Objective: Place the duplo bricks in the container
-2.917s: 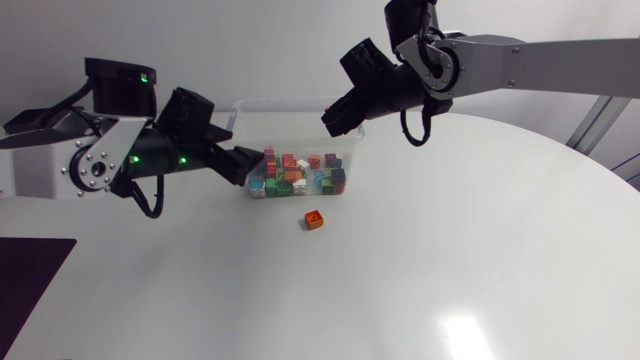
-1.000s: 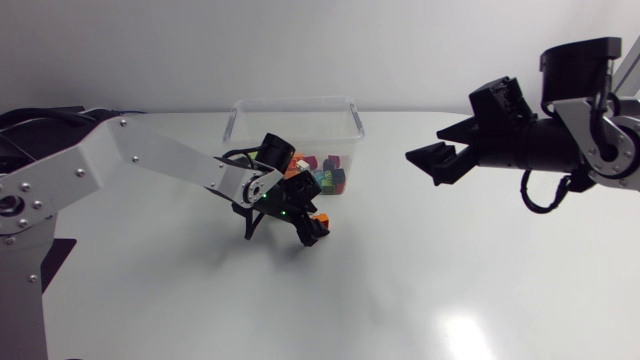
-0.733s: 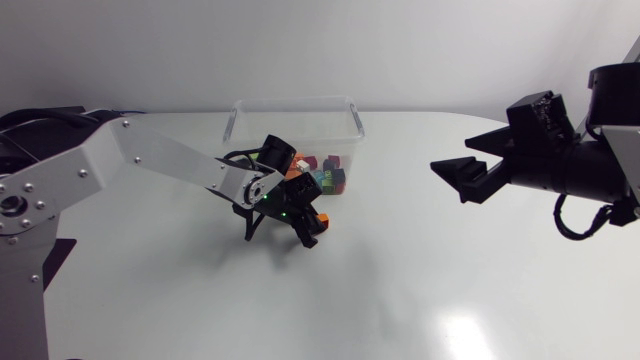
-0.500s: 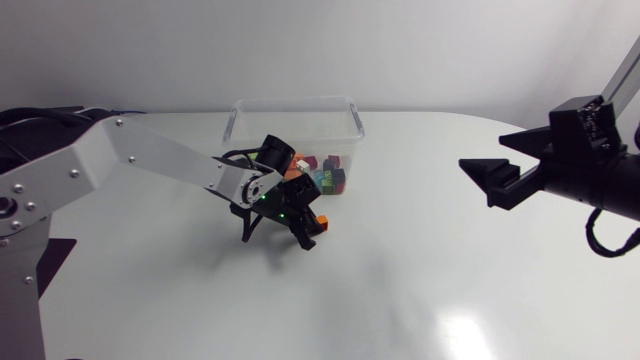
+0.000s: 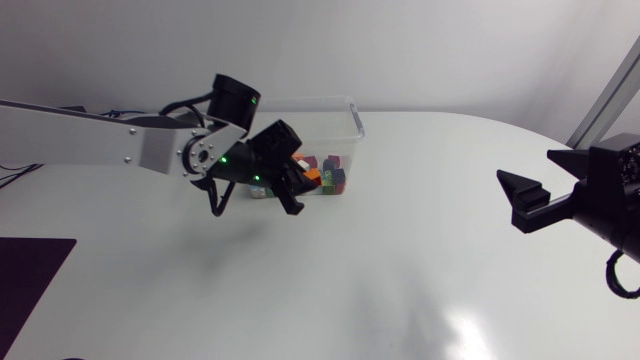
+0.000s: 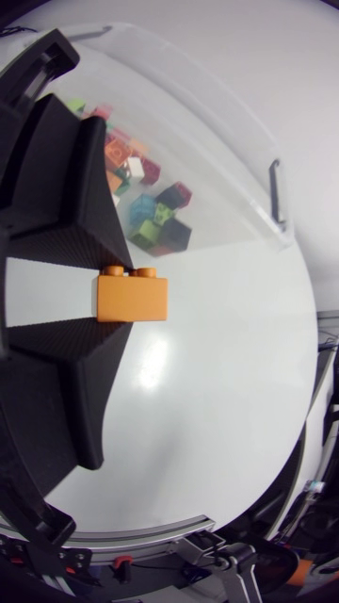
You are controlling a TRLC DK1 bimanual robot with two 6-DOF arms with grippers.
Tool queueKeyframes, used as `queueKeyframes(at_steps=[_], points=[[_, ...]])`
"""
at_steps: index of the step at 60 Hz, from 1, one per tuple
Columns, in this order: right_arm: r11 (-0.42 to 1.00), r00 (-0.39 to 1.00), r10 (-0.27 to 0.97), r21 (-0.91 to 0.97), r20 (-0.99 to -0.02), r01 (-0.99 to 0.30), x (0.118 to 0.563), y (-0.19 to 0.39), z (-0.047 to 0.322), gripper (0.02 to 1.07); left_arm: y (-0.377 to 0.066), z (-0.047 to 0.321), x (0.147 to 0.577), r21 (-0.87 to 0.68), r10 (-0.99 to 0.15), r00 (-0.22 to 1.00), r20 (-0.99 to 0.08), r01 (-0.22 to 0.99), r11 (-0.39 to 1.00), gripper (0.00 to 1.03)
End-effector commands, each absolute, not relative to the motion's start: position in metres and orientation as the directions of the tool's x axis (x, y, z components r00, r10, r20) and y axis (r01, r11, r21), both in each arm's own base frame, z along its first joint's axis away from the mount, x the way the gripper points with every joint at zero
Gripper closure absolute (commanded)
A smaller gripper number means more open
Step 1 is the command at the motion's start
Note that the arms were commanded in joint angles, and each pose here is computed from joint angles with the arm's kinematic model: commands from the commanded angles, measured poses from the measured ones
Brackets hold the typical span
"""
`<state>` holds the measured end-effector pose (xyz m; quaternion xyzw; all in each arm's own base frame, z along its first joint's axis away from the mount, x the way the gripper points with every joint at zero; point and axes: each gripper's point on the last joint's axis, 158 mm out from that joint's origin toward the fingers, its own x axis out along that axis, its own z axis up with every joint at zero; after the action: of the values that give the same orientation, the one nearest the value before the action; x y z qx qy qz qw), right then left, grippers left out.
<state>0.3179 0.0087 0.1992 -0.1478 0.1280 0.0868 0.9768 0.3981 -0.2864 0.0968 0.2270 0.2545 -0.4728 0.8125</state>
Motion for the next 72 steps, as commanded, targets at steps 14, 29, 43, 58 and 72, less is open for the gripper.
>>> queueKeyframes(at_steps=[14,29,43,58,72], points=[[0.951,0.969,0.061,-0.281,-0.238,-0.129,0.307,-0.004,0.177,0.07,-0.248,0.178,0.441,0.109,-0.651,0.620,-0.438,0.756,0.646,0.91],[0.947,0.982,0.017,-0.313,-0.186,-0.075,0.296,-0.010,0.167,0.07,-0.214,0.202,0.493,0.097,-0.533,0.786,-0.314,0.585,0.805,0.91],[0.941,0.988,-0.016,-0.337,-0.154,-0.037,0.288,-0.015,0.156,0.07,-0.201,0.199,0.522,0.093,-0.457,0.847,-0.272,0.496,0.863,0.91],[0.933,0.993,-0.046,-0.360,-0.112,0.003,0.274,-0.019,0.159,0.07,-0.195,0.191,0.550,0.091,-0.408,0.875,-0.260,0.443,0.892,0.91],[0.929,0.991,-0.071,-0.368,-0.112,0.025,0.271,-0.023,0.154,0.07,-0.187,0.171,0.576,0.101,-0.363,0.889,-0.278,0.403,0.910,0.89]])
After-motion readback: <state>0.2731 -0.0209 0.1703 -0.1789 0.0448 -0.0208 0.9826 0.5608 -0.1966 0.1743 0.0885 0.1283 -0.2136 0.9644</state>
